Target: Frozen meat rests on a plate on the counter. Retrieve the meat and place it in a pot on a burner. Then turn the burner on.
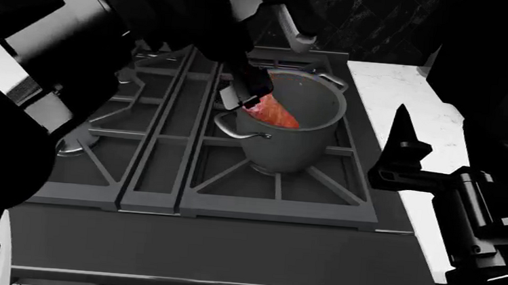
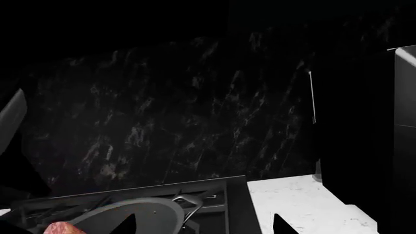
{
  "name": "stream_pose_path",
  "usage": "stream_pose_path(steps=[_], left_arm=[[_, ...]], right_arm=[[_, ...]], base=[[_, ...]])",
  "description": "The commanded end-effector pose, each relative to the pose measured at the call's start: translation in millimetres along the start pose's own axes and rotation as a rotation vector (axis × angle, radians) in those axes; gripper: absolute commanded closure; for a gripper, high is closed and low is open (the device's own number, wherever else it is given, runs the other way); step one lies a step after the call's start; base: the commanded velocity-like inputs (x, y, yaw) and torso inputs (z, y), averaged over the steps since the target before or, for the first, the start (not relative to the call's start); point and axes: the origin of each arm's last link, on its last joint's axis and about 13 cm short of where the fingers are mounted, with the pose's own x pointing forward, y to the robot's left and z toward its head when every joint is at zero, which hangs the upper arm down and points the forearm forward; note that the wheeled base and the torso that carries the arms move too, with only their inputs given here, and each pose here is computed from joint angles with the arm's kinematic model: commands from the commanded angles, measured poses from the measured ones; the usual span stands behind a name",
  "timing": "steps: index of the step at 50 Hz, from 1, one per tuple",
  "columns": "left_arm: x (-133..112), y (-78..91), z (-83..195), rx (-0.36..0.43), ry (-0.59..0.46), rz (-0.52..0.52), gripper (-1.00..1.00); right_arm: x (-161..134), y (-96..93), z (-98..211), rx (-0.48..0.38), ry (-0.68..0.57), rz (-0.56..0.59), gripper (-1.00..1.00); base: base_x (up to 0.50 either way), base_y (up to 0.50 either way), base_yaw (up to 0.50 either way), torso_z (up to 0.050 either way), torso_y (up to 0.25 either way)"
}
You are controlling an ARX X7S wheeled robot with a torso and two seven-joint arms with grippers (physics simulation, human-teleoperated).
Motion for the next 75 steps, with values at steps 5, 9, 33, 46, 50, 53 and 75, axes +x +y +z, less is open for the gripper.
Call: stream_pose_path(steps=[5,9,33,46,50,53,75], left_arm=[[-6,4.5,4,0.014,-0.063,0.06,-1.0],[-9,5.4,6,0.018,-0.074,0.074,-1.0],[-34,-27.3,-57,-0.199,-0.302,0.253,-1.0],[-76,-106.1,-91,-0.262,-0.722,0.445,-1.0],[-81,-126.7,-99,-0.311,-0.803,0.53,-1.0],[-77,-139.9,-107,-0.342,-0.849,0.593,-1.0],[-66,-221.4,-156,-0.469,-1.175,0.906,-1.0]], right_arm=[[0,0.7,1,-0.001,0.001,0.004,-1.0],[-1,0.7,2,-0.001,0.0,0.003,-1.0],[-8,2.7,9,-0.004,-0.034,-0.01,-1.0],[-12,3.0,11,0.005,-0.059,-0.013,-1.0],[-13,3.9,13,0.001,-0.067,-0.006,-1.0],[-14,5.0,14,-0.005,-0.074,0.001,-1.0],[-33,11.2,20,-0.008,-0.134,0.009,-1.0]], base=[[0.0,0.0,0.0,0.0,0.0],[0.0,0.0,0.0,0.0,0.0],[0.0,0.0,0.0,0.0,0.0],[0.0,0.0,0.0,0.0,0.0],[0.0,0.0,0.0,0.0,0.0],[0.0,0.0,0.0,0.0,0.0],[0.0,0.0,0.0,0.0,0.0]])
